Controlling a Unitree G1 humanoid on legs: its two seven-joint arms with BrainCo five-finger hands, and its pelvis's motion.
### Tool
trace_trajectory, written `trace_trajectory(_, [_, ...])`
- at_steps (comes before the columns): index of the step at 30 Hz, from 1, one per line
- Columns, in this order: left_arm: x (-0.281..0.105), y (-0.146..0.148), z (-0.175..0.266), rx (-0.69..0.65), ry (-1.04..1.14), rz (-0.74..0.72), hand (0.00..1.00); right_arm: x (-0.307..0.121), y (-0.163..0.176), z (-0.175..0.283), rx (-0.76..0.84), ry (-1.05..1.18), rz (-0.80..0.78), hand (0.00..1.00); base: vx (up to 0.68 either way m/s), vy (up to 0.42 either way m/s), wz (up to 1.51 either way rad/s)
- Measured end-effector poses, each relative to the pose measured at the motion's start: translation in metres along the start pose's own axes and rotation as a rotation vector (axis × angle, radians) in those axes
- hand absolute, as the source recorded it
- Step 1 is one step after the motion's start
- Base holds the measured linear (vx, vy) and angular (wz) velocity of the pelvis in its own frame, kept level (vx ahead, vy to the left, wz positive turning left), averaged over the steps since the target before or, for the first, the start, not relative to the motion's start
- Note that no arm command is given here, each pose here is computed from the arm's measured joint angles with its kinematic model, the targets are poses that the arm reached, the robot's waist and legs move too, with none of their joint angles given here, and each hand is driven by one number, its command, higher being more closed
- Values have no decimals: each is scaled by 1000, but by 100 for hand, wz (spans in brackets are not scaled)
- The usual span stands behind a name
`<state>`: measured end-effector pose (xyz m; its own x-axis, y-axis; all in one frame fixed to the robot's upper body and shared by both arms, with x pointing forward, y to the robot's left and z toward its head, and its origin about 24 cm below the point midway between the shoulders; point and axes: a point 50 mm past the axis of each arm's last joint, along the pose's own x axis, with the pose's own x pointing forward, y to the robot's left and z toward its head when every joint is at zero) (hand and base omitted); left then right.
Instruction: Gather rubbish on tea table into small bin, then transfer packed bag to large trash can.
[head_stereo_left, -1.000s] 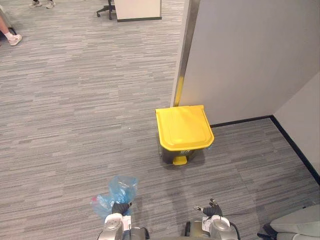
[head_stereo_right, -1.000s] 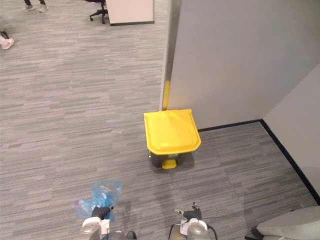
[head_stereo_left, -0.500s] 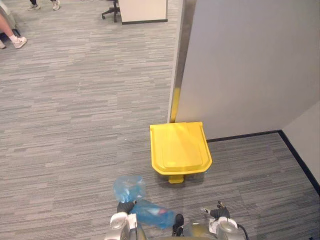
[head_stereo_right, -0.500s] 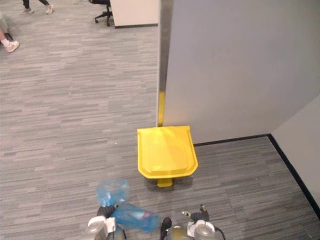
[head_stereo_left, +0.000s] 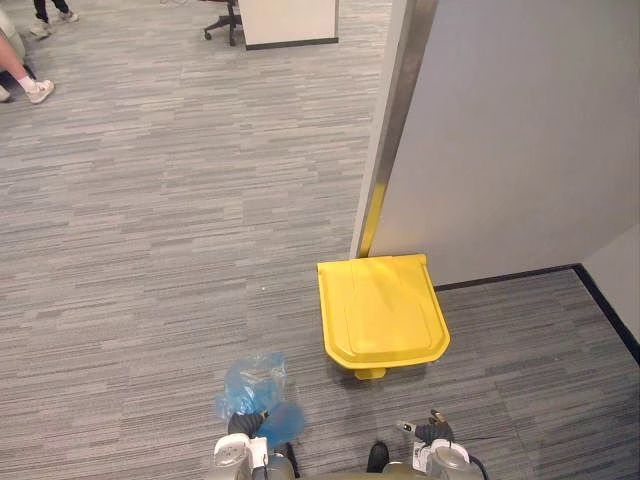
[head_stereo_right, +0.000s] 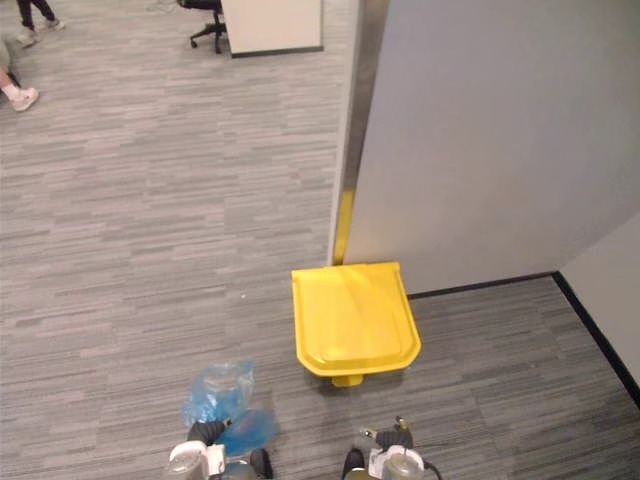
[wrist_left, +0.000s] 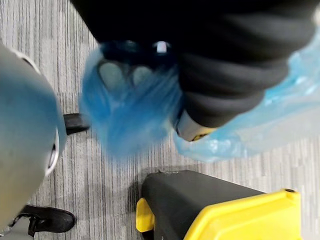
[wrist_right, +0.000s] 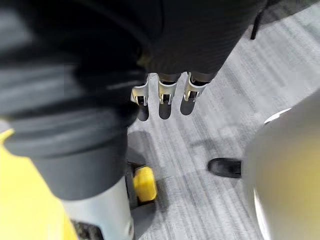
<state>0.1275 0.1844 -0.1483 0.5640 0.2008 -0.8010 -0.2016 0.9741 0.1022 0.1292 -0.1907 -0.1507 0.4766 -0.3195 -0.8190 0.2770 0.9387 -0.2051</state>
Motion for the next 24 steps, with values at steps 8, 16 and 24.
trace_trajectory(8, [0,7,0,28,1,11,100,1,-5,-3,-16,14,-6,0,-14,48,-1])
trace_trajectory(16, [4,18,10,15,-28,45,100,-1,7,15,27,-58,11,0,85,-34,12])
trace_trajectory(24, [7,-20,32,-16,-83,-46,100,0,-3,28,54,-114,-19,0,271,-167,21])
